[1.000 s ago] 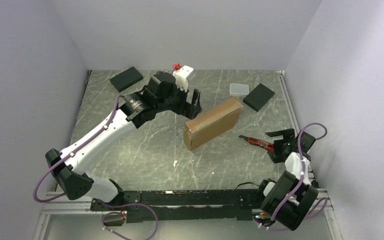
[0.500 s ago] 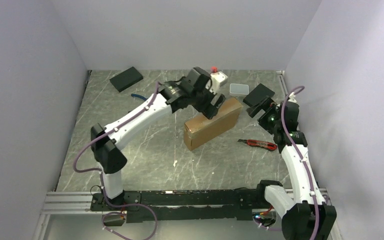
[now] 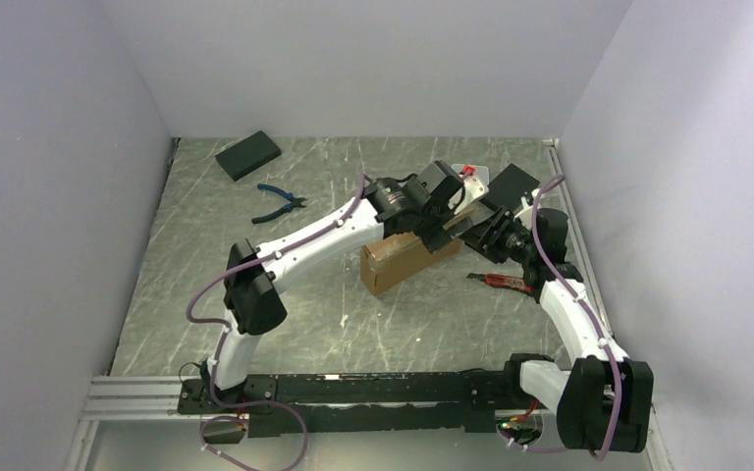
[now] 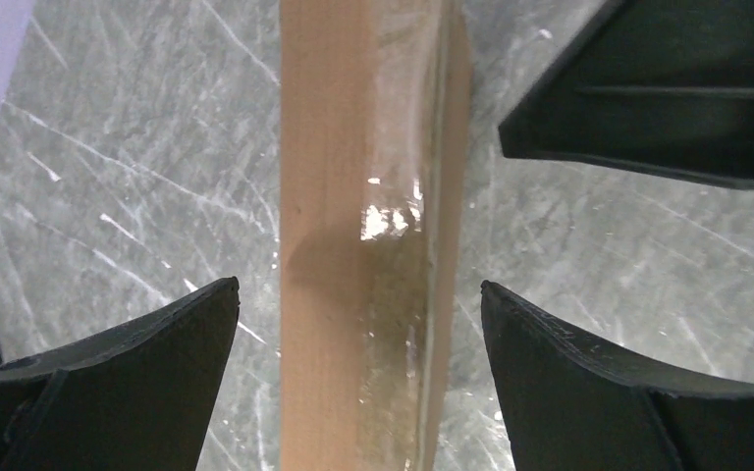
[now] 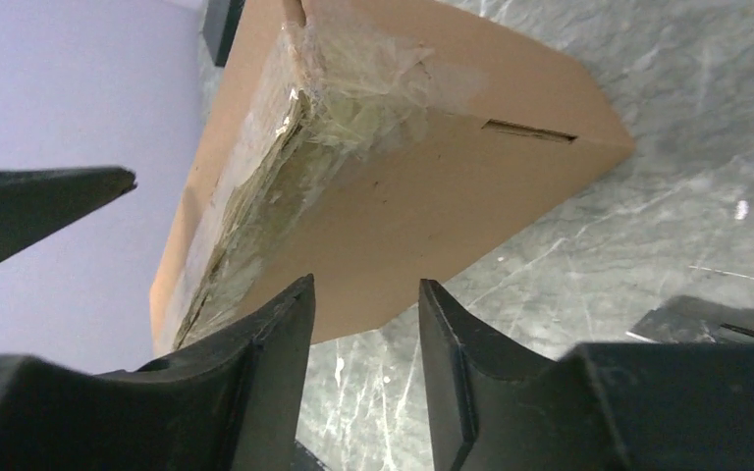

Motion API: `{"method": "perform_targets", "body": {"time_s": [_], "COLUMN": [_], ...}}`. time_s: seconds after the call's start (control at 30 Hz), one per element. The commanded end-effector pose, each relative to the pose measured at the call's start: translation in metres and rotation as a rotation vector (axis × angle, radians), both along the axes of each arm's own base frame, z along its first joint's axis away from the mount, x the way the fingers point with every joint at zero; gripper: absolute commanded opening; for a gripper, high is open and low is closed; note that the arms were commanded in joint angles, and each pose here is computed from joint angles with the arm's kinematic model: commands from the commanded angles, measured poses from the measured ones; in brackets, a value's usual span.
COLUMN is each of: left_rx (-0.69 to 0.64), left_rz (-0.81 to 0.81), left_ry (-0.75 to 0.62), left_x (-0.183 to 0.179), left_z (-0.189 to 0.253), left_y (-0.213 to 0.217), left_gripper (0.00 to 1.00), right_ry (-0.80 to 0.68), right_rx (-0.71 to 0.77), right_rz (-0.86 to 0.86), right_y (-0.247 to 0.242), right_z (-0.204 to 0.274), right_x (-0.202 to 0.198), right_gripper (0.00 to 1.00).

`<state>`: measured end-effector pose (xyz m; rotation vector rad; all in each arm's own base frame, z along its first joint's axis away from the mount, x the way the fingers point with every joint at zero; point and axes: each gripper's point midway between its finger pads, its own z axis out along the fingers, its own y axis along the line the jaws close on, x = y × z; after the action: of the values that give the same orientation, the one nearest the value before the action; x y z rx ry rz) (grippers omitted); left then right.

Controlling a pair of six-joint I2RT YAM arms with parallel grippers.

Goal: Unpack the express box

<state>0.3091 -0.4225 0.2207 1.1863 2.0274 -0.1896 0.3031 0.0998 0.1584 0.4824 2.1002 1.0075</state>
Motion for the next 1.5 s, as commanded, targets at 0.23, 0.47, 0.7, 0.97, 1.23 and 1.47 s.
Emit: {"method": "perform_targets", "body": {"time_s": [0.23,0.47,0.7,0.97,1.23,1.47], "left_rx": [0.056,-0.21,-0.643,-0.751,-0.777,-0.849], "left_rz": [0.03,0.155,0.306,0.384,0.358,0.266], "left_ry": [-0.012,0.292,0.457,0.517,0.535,0.632], "left_x": [0.022,0.031,0.045,0.034,0.032,0.026], "left_z": [-0.006,-0.005,0.025,0.017,0.021,0.027], "left_y": [0.001,0.025,0.095,0.13,0.127,0.106], "left_gripper": [1.0,0.87,0.84,0.86,0.89,0.89], "right_ry": [-0.096,-0.118,-0.114,-0.089,-0.006,0.075], "right_rx": [0.056,-0.014,-0.06,-0.083,-0.029,0.032], "right_rz": [0.106,0.155,0.231,0.307,0.364,0.225], "right_y": [0.017,0.027,0.05,0.078,0.102,0.086], "right_z": [0.015,0.02,0.02,0.011,-0.013,-0.036], "right_x": [0.006,0.008,0.006,0.007,0.012,0.021], "right_gripper": [0.4,0.4,0.44,0.47,0.67,0.72]}}
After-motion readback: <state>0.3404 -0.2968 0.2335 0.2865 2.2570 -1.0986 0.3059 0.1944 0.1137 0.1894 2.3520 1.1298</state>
